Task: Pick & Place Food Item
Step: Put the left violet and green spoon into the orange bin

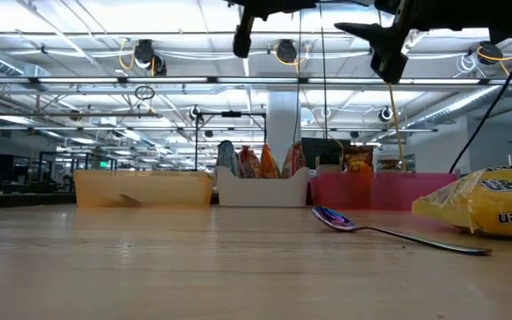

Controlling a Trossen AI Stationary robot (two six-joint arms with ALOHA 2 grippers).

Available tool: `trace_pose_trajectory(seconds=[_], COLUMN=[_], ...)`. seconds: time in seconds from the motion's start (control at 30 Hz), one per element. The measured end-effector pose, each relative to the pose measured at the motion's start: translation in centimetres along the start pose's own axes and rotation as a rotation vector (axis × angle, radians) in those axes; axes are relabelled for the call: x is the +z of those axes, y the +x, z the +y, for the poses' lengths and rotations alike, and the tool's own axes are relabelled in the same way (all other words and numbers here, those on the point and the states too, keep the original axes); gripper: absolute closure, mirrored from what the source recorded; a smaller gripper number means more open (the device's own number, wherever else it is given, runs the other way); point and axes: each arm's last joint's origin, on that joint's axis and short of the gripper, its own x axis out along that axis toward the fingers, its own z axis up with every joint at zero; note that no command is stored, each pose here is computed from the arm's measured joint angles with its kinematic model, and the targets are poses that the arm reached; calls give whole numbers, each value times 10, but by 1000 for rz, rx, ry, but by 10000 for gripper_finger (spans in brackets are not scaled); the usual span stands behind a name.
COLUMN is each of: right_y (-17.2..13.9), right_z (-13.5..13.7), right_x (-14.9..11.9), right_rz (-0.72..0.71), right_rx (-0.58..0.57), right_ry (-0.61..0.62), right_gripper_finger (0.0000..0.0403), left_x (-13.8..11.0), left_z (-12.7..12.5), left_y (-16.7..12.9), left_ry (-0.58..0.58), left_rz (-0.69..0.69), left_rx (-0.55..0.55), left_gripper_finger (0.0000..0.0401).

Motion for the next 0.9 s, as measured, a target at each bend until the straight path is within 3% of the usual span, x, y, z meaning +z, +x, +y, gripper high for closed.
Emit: trace_pose_trajectory(seconds=[0.2, 0.47, 0.9], right_y=[0, 0, 0], right_z=[2, 2, 2], right_x=[2, 2, 2], right_rz=[-24, -24, -23], right_rx=[24, 24, 20], right_ry=[-21, -47, -52], right_gripper_finger=[247, 390, 400], left_x=[-2, -1, 3], left_z=[2, 1, 3], left_y=[0, 0, 1], left_ry=[3, -13, -67], left_rz=[17, 14, 50], left_rx=[18, 9, -34], left_gripper_finger=[395, 387, 370])
